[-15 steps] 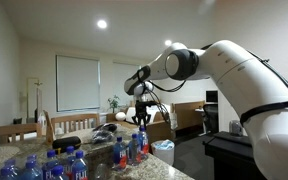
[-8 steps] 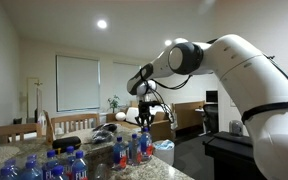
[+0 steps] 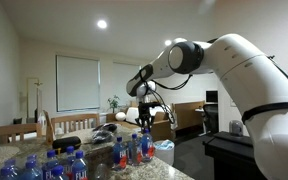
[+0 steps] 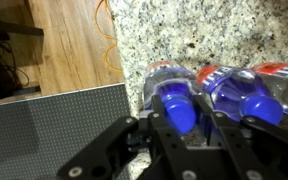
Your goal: Move the water bottles to the right
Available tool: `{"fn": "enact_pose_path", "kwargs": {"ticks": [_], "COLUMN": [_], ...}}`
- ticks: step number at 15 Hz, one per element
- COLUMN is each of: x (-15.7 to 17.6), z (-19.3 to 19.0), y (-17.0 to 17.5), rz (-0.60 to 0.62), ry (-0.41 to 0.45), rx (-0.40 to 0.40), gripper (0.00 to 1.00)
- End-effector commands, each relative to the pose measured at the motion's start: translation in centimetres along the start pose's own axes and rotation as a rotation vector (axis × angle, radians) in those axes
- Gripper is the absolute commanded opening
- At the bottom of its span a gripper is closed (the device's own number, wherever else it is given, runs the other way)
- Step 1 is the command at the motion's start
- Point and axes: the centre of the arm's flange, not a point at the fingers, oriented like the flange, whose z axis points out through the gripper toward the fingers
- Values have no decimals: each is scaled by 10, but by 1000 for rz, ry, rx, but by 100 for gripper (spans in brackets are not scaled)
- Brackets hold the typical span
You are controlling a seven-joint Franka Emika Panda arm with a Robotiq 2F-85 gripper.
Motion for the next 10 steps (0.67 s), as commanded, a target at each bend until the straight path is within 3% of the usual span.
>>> {"fn": "enact_pose_path", "kwargs": {"ticks": [1, 10], "x": [-11, -6], "z": [-16, -15], "y": [-3, -15], "rz": [-15, -35], "ry": [40, 46], "rx": [-46, -58], "gripper": [11, 11]}}
